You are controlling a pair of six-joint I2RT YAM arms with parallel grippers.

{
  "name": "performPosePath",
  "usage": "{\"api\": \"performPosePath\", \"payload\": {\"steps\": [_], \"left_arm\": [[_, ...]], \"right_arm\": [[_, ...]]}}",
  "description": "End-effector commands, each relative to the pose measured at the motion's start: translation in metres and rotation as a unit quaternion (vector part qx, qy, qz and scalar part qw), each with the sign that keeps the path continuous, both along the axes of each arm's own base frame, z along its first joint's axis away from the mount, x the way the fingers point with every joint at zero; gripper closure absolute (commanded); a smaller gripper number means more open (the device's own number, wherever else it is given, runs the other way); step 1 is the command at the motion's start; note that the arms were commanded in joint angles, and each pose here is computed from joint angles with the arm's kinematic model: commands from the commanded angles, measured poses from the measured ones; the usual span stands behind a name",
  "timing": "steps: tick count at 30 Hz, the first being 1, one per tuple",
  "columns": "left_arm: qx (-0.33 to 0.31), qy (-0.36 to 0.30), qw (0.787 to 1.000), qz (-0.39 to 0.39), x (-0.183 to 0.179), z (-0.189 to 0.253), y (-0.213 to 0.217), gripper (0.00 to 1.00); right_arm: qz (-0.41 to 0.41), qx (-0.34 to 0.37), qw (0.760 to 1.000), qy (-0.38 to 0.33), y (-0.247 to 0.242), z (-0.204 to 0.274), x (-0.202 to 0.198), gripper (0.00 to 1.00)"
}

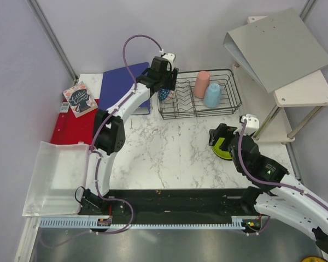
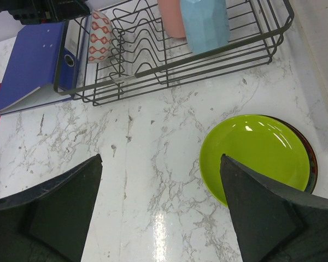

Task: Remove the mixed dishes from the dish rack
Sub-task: Pick up the bowl from the dish rack.

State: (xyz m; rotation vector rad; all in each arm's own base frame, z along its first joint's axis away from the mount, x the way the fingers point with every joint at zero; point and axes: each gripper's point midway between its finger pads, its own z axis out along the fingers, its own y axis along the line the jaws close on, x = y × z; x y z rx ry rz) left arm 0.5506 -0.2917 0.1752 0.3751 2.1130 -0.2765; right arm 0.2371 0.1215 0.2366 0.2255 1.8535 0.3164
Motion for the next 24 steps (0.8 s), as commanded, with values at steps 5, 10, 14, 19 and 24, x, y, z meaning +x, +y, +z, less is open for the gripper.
{"api": "performPosePath", "payload": {"steps": [5, 10, 14, 19, 24], "left_arm": [[0.006, 0.015, 1.000, -0.013, 0.009, -0.037, -0.003, 0.40], [0.005, 0.026, 1.000, -0.015, 0.008, -0.050, -0.005, 0.46], [0.002, 0.035, 0.999, -0.018, 0.005, -0.056, -0.006, 0.56], [0.002, 0.054, 0.998, -0.022, -0.001, -0.073, -0.007, 0.68], [-0.008, 0.073, 0.997, -0.035, -0.009, -0.084, -0.011, 0.81]], "right_arm": [[0.002, 0.010, 1.000, -0.015, 0.003, 0.010, 0.003, 0.04], [0.002, 0.003, 1.000, -0.011, 0.005, 0.006, 0.005, 0.04], [0.001, 0.000, 1.000, -0.010, 0.006, 0.002, 0.006, 0.04], [0.000, -0.003, 1.000, -0.010, 0.006, 0.001, 0.007, 0.04], [0.001, -0.001, 1.000, -0.011, 0.005, 0.002, 0.006, 0.04]]}}
